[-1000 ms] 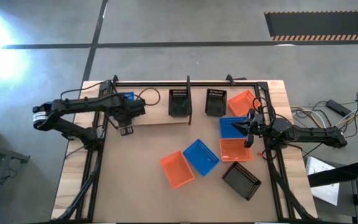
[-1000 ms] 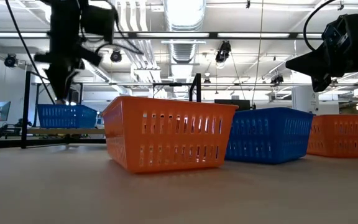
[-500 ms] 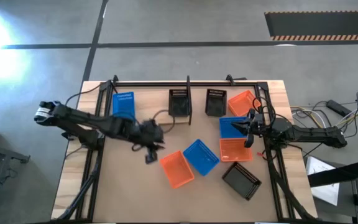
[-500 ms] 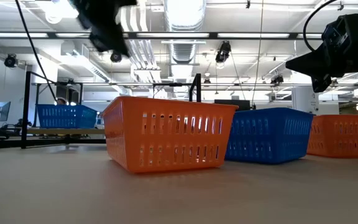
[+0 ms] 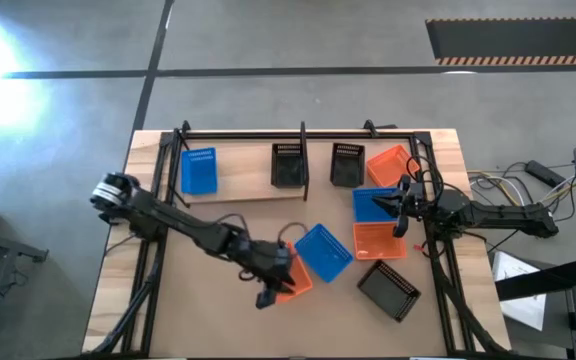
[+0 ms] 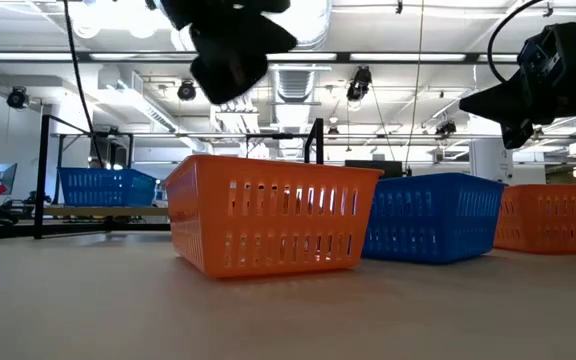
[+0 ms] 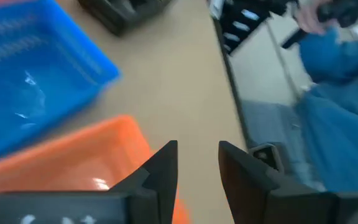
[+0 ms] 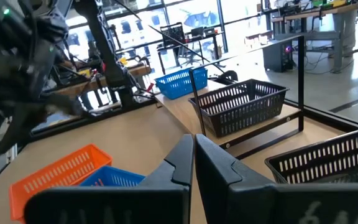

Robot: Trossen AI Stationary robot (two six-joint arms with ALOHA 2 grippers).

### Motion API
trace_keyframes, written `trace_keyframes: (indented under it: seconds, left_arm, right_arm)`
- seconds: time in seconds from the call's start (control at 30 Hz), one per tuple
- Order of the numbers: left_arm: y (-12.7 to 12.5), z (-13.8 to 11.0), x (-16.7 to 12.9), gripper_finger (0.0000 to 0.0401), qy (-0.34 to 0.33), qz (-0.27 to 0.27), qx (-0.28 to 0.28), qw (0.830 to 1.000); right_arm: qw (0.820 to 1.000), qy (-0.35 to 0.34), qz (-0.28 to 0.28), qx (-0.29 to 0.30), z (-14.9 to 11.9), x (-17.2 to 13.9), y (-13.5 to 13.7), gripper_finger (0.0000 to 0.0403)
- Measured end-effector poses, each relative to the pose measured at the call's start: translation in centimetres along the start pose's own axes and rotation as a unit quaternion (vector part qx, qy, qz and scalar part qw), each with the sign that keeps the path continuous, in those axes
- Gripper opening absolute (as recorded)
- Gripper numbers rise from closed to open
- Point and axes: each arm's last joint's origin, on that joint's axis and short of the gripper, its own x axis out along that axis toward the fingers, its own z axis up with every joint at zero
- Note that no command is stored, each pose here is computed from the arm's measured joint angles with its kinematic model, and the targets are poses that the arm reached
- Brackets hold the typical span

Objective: Stack baskets on shelf by color
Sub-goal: Put the bottom left orange basket on the shelf

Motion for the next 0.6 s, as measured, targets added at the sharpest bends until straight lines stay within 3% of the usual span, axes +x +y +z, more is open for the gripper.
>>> trace_keyframes:
  seconds: [0.1, 0.3, 0.6]
  left_arm:
    - [0.1, -0.2, 1.7, 0.0127, 0.05, -0.021, -0.022, 0.998]
    - [0.5, -0.4, 3.1, 0.0163, 0.124, 0.027, -0.034, 0.991]
    - [-0.2, -0.7, 3.8, 0.0166, 0.095, 0.023, -0.022, 0.995]
  right_arm:
    - [1.0, 0.0, 0.0, 0.0, 0.0, 0.0, 0.0, 0.0009]
    - [1.0, 0.0, 0.0, 0.0, 0.0, 0.0, 0.0, 0.0009]
    - [1.0, 0.006, -0.001, -0.001, -0.1, 0.1, 0.0, 0.0009]
